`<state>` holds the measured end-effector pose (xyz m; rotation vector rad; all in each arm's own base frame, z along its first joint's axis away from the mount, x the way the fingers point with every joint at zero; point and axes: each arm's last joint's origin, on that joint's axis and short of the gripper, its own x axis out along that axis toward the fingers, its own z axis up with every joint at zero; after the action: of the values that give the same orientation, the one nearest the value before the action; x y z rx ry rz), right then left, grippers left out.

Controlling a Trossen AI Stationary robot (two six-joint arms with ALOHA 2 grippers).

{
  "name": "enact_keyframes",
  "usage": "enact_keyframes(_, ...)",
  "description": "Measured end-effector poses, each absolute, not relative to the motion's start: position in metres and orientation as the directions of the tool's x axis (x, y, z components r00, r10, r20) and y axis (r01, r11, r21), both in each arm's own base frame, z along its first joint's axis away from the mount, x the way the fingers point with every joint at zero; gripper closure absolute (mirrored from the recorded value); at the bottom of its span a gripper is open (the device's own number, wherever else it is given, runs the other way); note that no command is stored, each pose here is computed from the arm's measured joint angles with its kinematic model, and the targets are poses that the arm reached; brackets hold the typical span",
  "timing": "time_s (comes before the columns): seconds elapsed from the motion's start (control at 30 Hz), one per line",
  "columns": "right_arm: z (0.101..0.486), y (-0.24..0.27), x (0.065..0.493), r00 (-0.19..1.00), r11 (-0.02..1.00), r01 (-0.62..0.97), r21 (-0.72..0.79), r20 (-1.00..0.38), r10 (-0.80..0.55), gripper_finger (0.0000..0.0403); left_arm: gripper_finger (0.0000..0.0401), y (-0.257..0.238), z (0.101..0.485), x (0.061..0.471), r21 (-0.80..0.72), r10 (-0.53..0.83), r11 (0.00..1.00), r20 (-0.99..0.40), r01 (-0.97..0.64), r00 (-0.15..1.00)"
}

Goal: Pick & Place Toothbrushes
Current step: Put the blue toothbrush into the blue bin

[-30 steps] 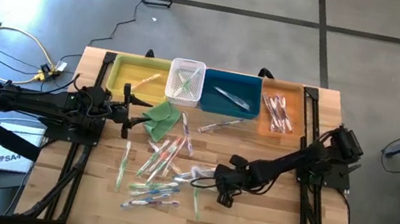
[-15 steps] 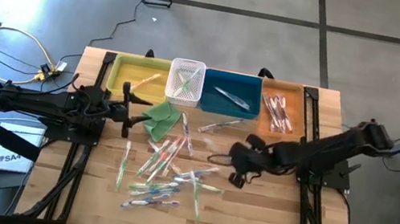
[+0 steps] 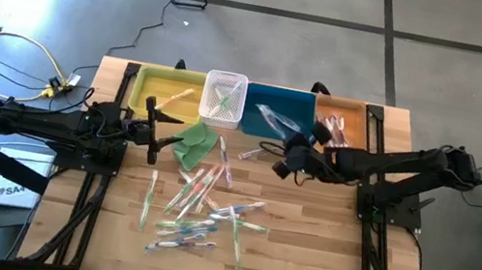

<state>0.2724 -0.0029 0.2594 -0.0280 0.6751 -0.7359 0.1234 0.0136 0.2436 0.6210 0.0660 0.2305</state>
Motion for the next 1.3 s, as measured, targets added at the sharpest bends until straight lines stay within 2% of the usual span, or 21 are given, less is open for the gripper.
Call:
enact_keyframes(0.13, 0.254, -0.026, 0.279, 0.527, 0.776, 0.541, -0.323, -0.589, -0.612, 0.0384, 0.0190, 0.016, 0.247, 0.123, 0.575, 0.310, 0.770, 0.042, -0.277, 0.950)
enact_keyframes(0.37, 0.247, -0.080, 0.275, 0.512, 0.833, 0.459, -0.308, -0.675, -0.531, 0.0384, 0.0190, 0.018, 0.251, 0.122, 0.559, 0.384, 0.746, 0.083, -0.362, 0.920)
enact_keyframes(0.67, 0.246, -0.144, 0.255, 0.565, 0.873, 0.458, -0.169, -0.703, -0.432, 0.0384, 0.0190, 0.023, 0.251, 0.119, 0.547, 0.546, 0.676, 0.078, -0.494, 0.834)
enact_keyframes(0.87, 0.224, -0.164, 0.255, 0.516, 0.874, 0.464, -0.146, -0.757, -0.401, 0.0383, 0.0190, 0.025, 0.251, 0.118, 0.542, 0.610, 0.639, 0.074, -0.545, 0.789)
enact_keyframes(1.1, 0.186, -0.172, 0.268, 0.444, 0.889, 0.441, -0.123, -0.831, -0.336, 0.0384, 0.0190, 0.025, 0.251, 0.118, 0.539, 0.616, 0.638, 0.073, -0.550, 0.785)
enact_keyframes(1.3, 0.167, -0.175, 0.273, 0.405, 0.892, 0.434, -0.126, -0.857, -0.318, 0.0383, 0.0190, 0.025, 0.251, 0.118, 0.539, 0.616, 0.638, 0.072, -0.550, 0.785)
